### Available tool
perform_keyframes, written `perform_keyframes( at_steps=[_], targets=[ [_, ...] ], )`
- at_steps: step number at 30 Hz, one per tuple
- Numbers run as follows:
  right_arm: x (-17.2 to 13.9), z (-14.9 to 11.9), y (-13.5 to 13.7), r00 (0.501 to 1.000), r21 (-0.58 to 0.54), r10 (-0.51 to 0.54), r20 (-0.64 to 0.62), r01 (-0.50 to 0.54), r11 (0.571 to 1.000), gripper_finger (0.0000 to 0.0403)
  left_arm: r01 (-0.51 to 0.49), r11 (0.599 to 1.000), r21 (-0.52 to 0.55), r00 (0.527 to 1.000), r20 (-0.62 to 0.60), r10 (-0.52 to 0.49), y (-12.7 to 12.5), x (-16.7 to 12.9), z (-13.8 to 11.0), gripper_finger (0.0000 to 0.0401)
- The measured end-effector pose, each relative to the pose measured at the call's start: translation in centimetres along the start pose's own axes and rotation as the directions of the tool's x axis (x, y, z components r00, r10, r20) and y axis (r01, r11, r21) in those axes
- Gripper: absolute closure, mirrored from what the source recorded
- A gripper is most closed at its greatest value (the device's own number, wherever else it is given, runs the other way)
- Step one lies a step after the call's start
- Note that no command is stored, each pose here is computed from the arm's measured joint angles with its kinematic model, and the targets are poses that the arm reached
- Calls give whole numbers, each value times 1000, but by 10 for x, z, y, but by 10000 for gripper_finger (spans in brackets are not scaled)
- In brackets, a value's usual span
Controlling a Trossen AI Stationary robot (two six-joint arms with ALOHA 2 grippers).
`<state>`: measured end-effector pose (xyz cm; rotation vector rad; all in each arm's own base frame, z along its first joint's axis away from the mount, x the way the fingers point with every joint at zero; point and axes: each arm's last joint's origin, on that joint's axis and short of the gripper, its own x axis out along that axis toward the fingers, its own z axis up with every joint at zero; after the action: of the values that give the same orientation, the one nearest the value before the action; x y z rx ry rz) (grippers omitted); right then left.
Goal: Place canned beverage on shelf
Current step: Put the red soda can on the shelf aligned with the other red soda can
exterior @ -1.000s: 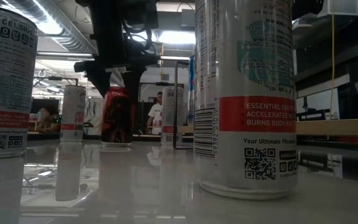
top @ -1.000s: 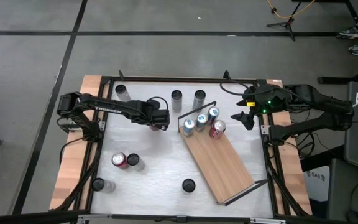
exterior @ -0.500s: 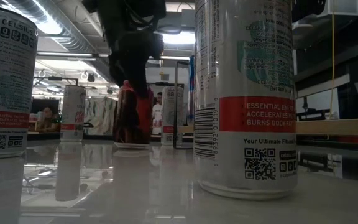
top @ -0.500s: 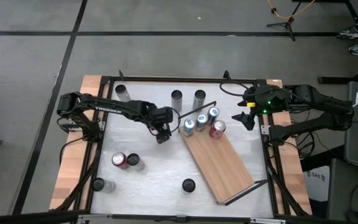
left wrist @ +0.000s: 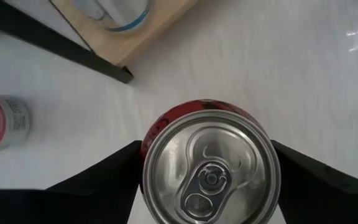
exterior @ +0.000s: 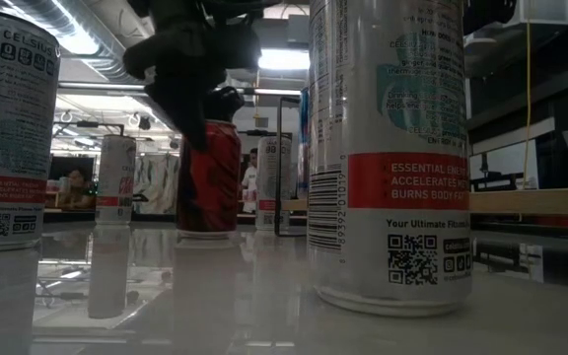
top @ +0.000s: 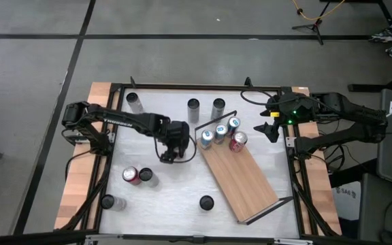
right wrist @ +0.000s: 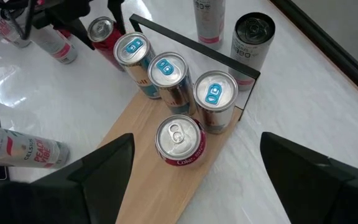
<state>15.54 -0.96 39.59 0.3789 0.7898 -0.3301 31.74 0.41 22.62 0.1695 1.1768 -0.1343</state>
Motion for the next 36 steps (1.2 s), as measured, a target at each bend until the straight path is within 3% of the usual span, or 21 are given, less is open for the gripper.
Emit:
perform_keyframes(
  at_steps=[7,21,31,36],
  targets=[
    [0,0,0,1000,1,2,5,-2,1000,66,-25,1000,5,1000,-11,25,-2,0,0,77],
    [0,0,0,1000,1,2,5,-2,1000,66,-59,998,6,998,-20,60,-1,1,0,67],
    [0,0,0,1000,1,2,4,-2,1000,66,-95,995,12,995,-27,95,-4,1,0,21],
    [0,0,0,1000,1,2,4,-2,1000,66,-102,989,-105,995,-26,100,-7,1,1,16]
  ],
)
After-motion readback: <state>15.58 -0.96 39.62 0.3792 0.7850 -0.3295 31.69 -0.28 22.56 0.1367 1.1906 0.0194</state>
